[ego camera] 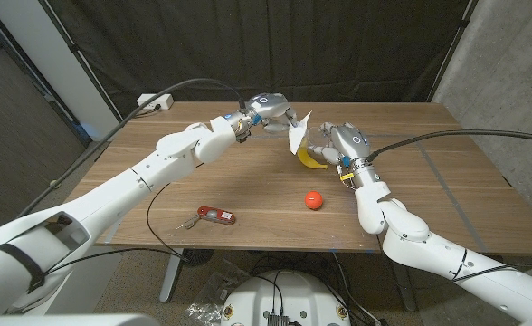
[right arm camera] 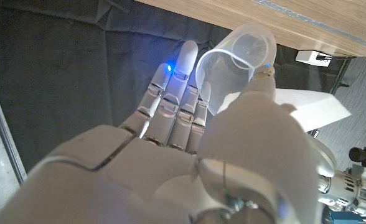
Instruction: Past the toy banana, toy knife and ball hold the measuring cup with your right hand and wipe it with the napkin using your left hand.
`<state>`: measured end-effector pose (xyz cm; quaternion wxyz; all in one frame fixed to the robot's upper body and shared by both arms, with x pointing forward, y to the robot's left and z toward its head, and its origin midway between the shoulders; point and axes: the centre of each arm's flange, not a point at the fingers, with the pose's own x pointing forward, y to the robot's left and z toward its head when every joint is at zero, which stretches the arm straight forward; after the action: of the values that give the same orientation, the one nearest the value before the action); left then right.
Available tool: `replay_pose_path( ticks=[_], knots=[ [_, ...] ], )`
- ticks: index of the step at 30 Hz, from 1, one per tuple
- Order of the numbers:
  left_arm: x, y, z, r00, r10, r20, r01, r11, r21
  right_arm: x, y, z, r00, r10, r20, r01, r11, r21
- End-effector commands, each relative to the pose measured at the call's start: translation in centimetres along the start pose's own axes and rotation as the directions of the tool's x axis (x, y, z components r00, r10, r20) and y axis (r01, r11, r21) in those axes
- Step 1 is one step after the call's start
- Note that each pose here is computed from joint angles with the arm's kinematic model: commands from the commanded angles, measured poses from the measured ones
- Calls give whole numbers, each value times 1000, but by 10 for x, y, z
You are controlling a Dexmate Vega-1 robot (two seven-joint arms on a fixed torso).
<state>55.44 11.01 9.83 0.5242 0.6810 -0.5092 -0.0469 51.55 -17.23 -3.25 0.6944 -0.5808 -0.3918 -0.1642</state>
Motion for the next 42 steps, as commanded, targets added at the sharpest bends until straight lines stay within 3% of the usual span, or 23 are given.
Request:
replay_pose_path(
  ticks=[1, 9, 16, 23, 31, 42],
  knots=[
    [-13, -1, -10, 996, 3, -86, 8, 992, 129, 3, 0, 0, 1000, 5, 3, -5, 1000, 5],
    [-21, -1, -12, 983, 59, -172, -20, 976, 219, 4, 1, -1, 1000, 8, 3, -8, 1000, 0],
    [-28, 6, -18, 968, 60, -243, -8, 978, 210, 7, -1, -4, 1000, 14, 1, -14, 1000, -16],
    [-36, 10, -28, 949, 3, -315, 55, 983, 175, 10, -8, -7, 1000, 19, 8, -19, 999, -48],
    [-50, -6, -39, 915, -147, -376, 189, 979, 78, 14, -18, -14, 997, 67, 27, -63, 989, -133],
    [-66, -23, -46, 869, -254, -425, 277, 961, -6, 15, -34, -27, 985, 171, 20, -163, 964, -212]
  ],
)
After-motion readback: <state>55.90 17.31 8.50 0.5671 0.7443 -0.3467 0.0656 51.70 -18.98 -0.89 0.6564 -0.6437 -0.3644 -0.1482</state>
